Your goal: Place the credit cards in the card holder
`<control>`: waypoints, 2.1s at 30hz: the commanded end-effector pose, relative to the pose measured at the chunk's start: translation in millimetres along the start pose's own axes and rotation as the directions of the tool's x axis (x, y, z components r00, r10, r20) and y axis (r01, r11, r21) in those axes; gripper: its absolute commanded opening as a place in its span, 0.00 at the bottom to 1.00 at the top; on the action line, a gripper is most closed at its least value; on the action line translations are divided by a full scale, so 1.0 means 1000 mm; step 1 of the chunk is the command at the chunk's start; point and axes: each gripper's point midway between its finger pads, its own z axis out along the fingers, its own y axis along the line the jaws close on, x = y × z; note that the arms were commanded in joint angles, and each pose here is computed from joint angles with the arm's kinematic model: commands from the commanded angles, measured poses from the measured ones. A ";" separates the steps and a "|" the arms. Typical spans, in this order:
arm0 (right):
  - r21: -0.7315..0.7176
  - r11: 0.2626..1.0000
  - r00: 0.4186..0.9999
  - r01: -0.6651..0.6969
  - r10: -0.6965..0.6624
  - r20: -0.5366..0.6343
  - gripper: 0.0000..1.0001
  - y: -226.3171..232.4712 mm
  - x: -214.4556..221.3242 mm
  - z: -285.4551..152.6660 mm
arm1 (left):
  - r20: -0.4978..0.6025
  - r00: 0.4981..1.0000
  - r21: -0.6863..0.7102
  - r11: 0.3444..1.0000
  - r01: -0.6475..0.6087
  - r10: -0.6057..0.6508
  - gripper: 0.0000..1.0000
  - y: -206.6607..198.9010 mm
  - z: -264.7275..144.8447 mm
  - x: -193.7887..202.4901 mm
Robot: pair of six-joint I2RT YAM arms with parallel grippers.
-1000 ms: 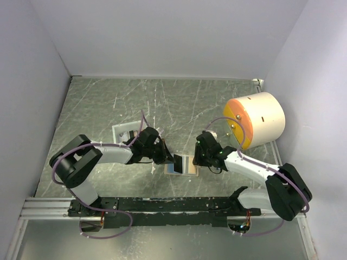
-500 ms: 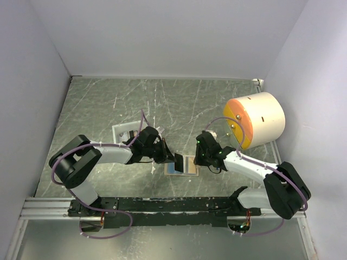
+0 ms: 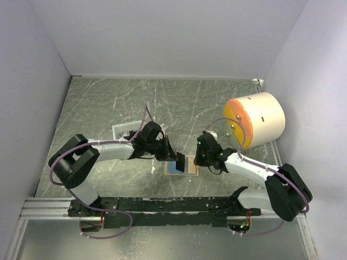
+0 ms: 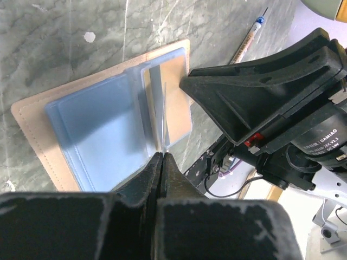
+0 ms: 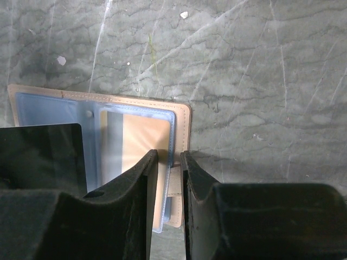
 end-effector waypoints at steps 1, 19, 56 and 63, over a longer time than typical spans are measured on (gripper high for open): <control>0.039 0.999 0.998 0.005 -0.003 -0.056 0.22 -0.016 0.022 0.002 | -0.046 0.999 0.020 0.999 -0.027 0.028 0.07 -0.007 -0.012 0.003; 0.031 1.000 0.998 0.004 -0.002 -0.057 0.22 -0.014 0.022 0.003 | -0.149 0.989 0.057 0.998 0.035 -0.026 0.07 0.007 0.007 0.010; -0.027 0.999 0.996 -0.033 0.031 -0.081 0.27 -0.004 0.030 0.005 | -0.065 0.998 -0.082 0.997 -0.006 0.001 0.07 0.045 0.030 -0.012; -0.043 0.998 0.995 -0.051 0.047 -0.085 0.28 -0.002 0.032 0.006 | -0.038 0.999 -0.097 0.995 -0.005 0.001 0.07 0.048 0.028 -0.015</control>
